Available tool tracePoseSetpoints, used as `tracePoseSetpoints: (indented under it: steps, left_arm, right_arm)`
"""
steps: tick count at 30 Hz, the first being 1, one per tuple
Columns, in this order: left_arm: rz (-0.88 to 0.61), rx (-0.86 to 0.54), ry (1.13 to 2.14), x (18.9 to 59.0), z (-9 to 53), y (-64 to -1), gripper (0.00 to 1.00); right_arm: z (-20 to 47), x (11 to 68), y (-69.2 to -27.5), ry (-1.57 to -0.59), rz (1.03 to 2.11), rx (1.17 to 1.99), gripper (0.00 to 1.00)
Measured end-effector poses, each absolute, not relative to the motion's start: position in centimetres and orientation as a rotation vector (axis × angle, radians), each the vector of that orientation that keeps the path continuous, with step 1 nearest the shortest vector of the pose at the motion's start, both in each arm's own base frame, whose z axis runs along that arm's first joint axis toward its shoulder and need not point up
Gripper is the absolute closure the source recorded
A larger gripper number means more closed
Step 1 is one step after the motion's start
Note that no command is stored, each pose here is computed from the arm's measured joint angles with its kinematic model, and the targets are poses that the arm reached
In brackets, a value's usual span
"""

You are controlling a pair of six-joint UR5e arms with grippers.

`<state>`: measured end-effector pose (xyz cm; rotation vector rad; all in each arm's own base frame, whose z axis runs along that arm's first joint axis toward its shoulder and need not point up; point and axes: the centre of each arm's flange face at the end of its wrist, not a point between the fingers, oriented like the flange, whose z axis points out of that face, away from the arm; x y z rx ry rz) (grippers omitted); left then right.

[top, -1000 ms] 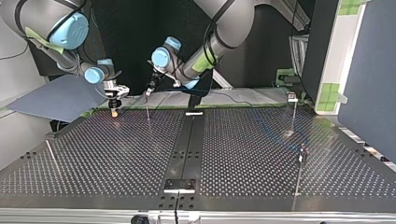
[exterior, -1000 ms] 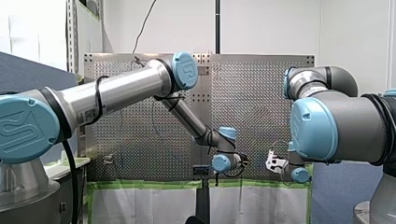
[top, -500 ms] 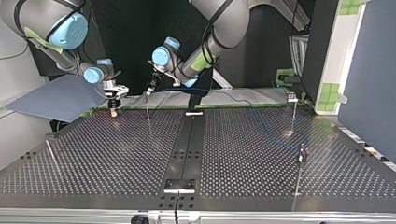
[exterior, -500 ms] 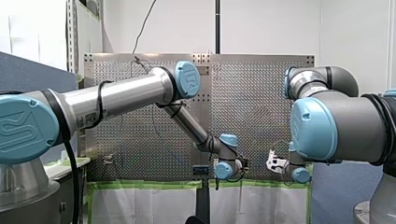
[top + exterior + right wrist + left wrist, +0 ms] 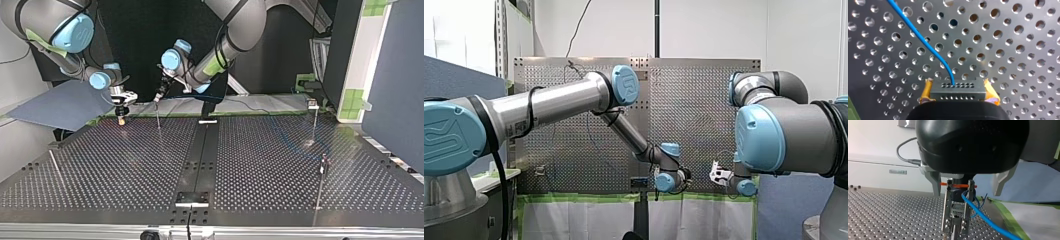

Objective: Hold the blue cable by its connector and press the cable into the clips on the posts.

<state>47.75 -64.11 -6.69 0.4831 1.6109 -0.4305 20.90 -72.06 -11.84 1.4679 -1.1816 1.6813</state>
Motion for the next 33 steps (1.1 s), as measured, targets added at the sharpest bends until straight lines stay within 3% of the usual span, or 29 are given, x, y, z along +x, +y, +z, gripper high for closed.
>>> tracePoseSetpoints:
  steps: [33]
  left_arm:
    - [-0.404,0.501,1.611,47.74,-6.75,-63.99,0.02]
  right_arm:
    - [-11.94,20.76,-72.11,-1.187,1.686,1.462,1.0]
